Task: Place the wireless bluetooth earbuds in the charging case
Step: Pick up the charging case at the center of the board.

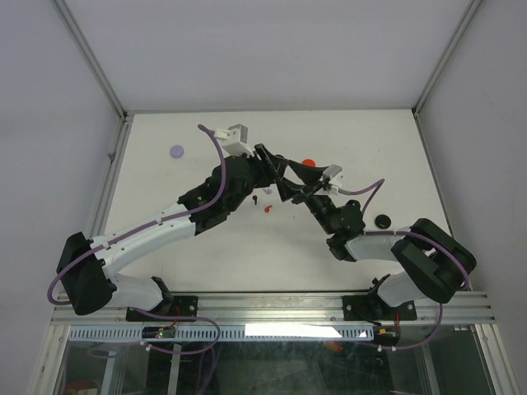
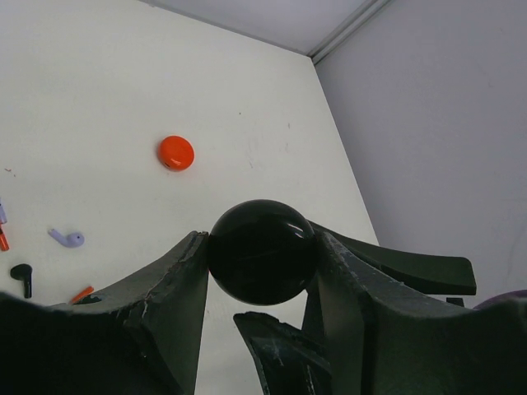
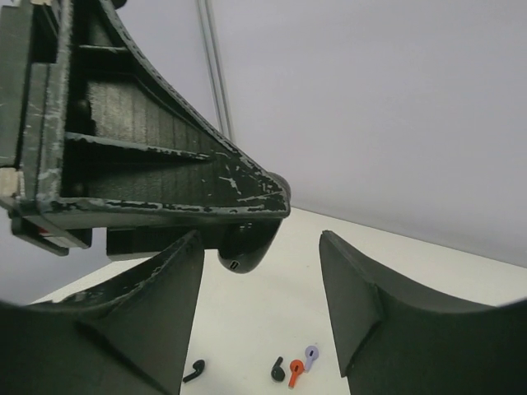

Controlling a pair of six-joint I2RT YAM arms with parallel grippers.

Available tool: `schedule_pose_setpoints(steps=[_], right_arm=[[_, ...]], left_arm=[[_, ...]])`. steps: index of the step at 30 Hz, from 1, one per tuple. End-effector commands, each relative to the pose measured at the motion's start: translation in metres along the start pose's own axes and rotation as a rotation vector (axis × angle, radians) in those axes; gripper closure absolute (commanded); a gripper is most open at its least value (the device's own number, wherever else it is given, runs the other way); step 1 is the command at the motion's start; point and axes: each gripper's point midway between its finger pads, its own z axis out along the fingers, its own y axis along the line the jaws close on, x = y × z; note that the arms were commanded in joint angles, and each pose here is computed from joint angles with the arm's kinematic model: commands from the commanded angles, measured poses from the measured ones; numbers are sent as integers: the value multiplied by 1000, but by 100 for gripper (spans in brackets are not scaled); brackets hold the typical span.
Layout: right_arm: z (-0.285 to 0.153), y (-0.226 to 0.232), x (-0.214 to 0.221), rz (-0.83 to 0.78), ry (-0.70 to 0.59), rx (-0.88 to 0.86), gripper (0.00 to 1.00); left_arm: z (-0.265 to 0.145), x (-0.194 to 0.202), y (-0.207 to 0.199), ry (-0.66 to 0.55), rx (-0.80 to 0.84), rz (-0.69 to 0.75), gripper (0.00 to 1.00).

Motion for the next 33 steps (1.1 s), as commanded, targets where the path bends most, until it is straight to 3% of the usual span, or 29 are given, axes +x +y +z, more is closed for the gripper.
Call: schedule_pose_setpoints(steps=[1,11,13,21,28,33], right_arm=[[12,-4,-42,7,-163,44,40],[13,-5,-45,43,-173,55,56],[12,-4,-47,46,-176,51,64],[6,1,-52,73,-180,25,99],[0,12,-58,107,-182,-40,100],[-3,27,-63,163,-169,-125,100]], left_arm=[[-12,-21,-27,-66,88,-57,69],[-10,-10,-24,-48,81,-39,70],[-10,-9,-22,-46,78,-28,68],[-24,-27,-26,-86,114,85,44],[-51,-35,-44,-107,298,196,21],[-71,-48,-44,-98,476,229,19]])
